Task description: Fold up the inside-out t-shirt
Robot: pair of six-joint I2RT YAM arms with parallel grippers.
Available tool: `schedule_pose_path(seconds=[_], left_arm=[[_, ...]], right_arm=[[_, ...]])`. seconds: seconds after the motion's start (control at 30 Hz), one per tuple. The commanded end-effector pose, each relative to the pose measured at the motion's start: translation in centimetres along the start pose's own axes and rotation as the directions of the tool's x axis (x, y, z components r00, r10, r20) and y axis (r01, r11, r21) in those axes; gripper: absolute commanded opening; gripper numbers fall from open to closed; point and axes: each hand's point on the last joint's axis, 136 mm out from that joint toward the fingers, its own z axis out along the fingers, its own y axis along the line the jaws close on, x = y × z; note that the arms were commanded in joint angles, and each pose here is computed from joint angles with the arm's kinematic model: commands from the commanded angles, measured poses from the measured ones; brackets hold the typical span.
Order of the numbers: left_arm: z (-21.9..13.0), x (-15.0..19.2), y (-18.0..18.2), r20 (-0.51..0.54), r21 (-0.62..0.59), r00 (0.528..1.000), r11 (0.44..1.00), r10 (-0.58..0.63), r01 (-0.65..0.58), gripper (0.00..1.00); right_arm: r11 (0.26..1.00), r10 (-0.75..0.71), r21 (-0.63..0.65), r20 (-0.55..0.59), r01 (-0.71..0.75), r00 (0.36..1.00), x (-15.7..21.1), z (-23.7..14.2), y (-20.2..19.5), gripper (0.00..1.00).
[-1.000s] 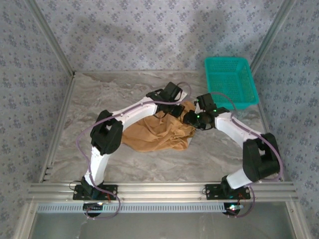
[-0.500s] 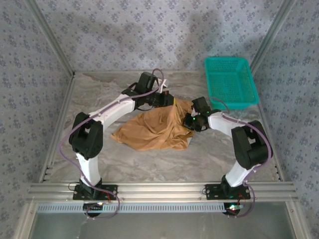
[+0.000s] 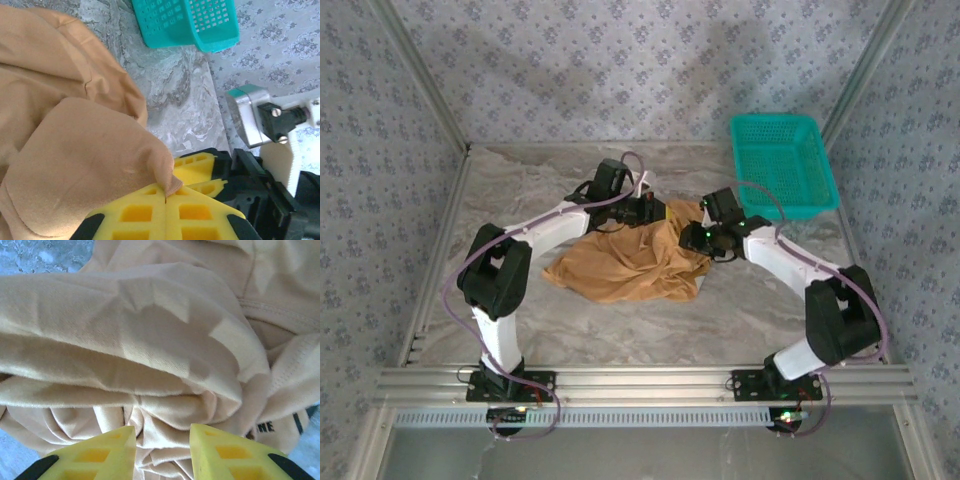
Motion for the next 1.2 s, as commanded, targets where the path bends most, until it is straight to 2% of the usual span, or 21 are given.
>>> schedule_pose_path(seconds=[0.0,0.13,0.23,0.27,0.5,0.7,0.77,0.87,0.97,1.17], left_arm=[[-0.3,-0.2,-1.3,0.003,0.046,1.0,0.999,0.021,-0.021,0.0],[-0.4,-0.1,-1.3,0.002,0.042,1.0,0.999,0.024,-0.024,0.0],[-0.6,0.0,-1.3,0.0,0.034,0.999,0.999,0.032,-0.032,0.0],[-0.7,0.0,-1.3,0.0,0.029,0.999,0.999,0.036,-0.036,0.0],[-0.4,-0.9,-0.6,-0.002,0.008,0.999,0.999,0.04,-0.04,0.0],[0.7,-3.0,1.1,0.012,-0.035,0.999,0.998,0.046,-0.045,0.0],[1.4,-3.4,1.5,0.007,-0.031,0.999,0.999,0.031,-0.031,0.0],[1.9,-3.6,1.5,0.0,-0.017,1.0,1.0,0.017,-0.017,0.0],[2.1,-3.3,1.2,-0.007,-0.004,1.0,1.0,0.006,-0.006,0.0],[2.5,-2.1,0.2,-0.016,0.011,1.0,1.0,0.006,-0.006,0.0]], right_arm=[[1.0,-0.025,0.008,0.042,0.025,0.999,-2.3,0.8,0.8,0.34],[0.999,-0.019,0.042,0.067,0.016,0.998,-4.4,2.1,0.6,0.32],[0.999,-0.009,0.043,0.066,0.006,0.998,-5.2,2.1,0.6,0.07],[0.999,-0.011,0.04,0.067,0.008,0.998,-5.2,1.7,0.7,0.01],[0.999,-0.033,0.006,0.057,0.032,0.998,-3.7,-2.1,1.4,0.0],[0.958,-0.078,-0.271,0.069,0.094,0.995,-1.5,-7.6,5.3,0.0],[0.946,-0.072,-0.308,0.104,0.101,0.992,-1.5,-9.4,5.3,0.0],[0.947,-0.04,-0.31,0.152,0.086,0.988,-1.8,-10.6,3.8,0.0],[0.961,0.021,-0.275,0.152,0.022,0.988,-2.0,-9.3,1.0,0.0],[0.985,0.171,0.015,0.084,-0.172,0.982,-0.4,-2.9,-7.9,0.0]])
